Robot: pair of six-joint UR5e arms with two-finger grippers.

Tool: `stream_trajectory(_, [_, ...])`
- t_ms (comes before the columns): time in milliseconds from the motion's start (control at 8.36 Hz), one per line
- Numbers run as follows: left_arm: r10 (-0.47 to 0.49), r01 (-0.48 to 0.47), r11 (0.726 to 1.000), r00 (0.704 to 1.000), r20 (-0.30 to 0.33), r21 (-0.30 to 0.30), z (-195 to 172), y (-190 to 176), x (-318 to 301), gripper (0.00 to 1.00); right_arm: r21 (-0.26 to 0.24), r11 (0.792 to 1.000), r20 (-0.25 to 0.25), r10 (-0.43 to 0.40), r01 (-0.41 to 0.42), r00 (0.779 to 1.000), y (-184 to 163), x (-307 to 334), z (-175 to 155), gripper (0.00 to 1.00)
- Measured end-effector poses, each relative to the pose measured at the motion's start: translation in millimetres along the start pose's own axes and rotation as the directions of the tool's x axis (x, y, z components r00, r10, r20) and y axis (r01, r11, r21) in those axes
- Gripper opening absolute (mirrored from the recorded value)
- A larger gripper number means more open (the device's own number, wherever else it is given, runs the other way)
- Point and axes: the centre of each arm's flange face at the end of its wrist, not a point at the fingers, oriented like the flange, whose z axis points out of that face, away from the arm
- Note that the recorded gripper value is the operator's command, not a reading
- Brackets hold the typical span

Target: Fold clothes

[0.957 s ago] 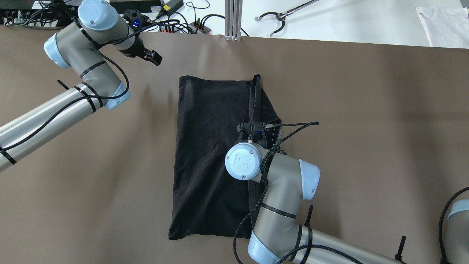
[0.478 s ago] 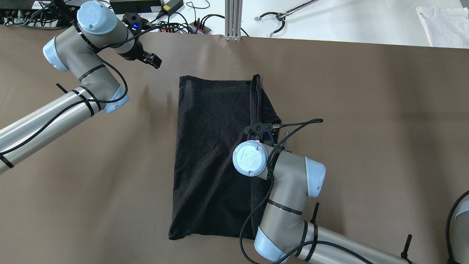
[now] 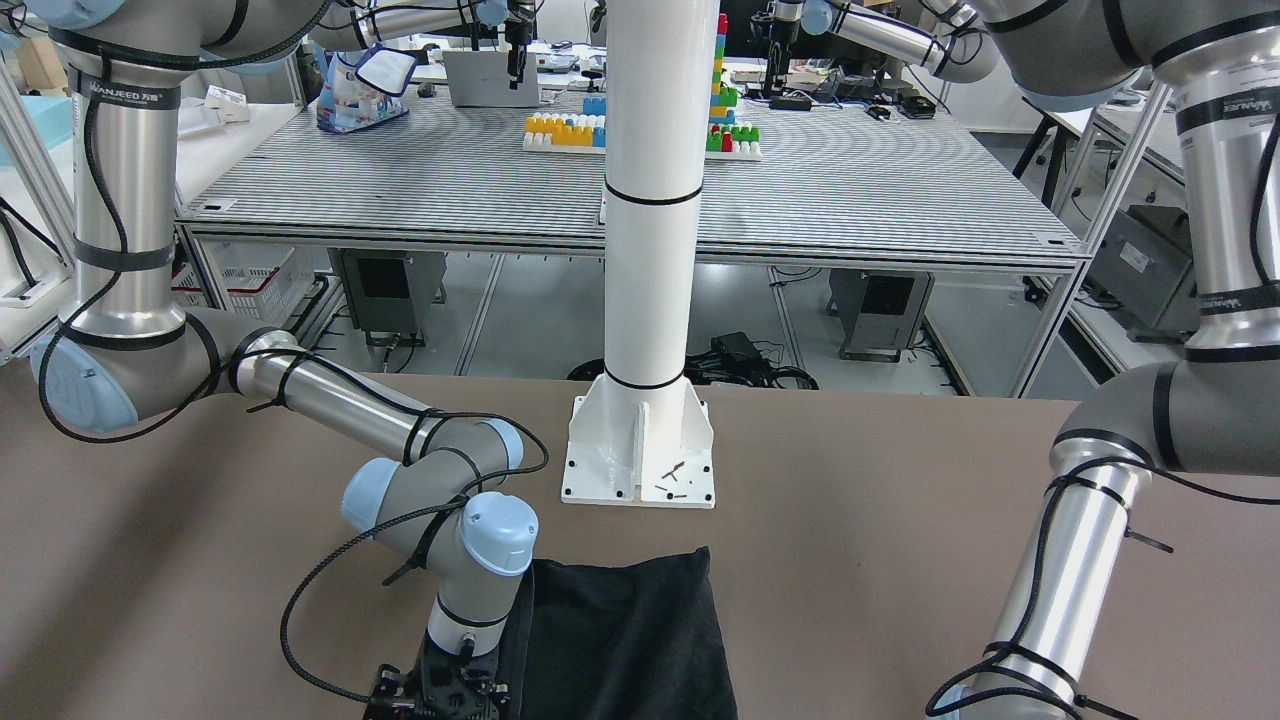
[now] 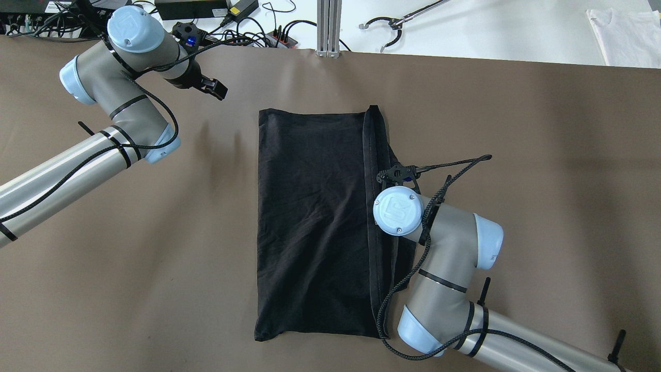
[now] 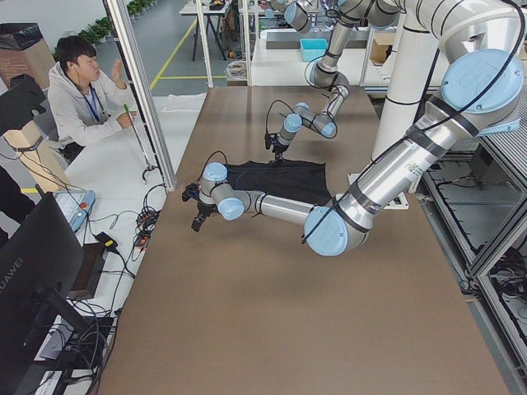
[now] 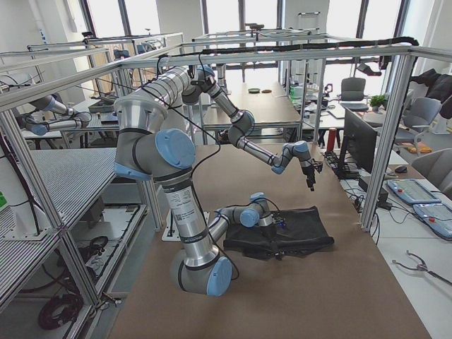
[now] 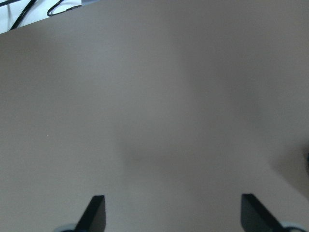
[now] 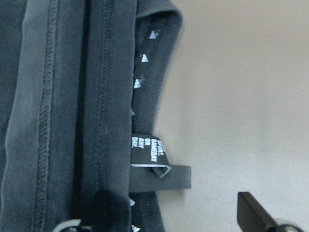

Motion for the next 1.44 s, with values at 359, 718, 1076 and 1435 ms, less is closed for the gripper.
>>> stream_trajectory(359, [0.0,0.0,1.0,1.0,0.0,-0.001,0.1,0.0,0.3,1.0,-0.032,0.999,0.183,0.044,-0.039,0.982,-6.1,9.9,-69.6,0.93])
stream_trajectory(718, [0.0,0.0,1.0,1.0,0.0,0.0,-0.3,-0.6,0.9,1.0,-0.067,0.99,0.275,0.142,-0.128,0.951,2.7,-8.5,-113.8,0.72])
stream_trajectory(1076, [-0.001,0.001,1.0,1.0,0.001,-0.002,0.5,0.5,-0.3,1.0,-0.068,0.995,0.298,0.083,-0.066,0.951,60.1,-63.6,-131.9,0.36])
stream_trajectory(1435, [-0.001,0.001,1.0,1.0,0.001,-0.002,0.7,0.8,-0.6,1.0,-0.085,0.996,0.194,0.0,0.017,0.981,112.7,-82.6,-130.9,0.39])
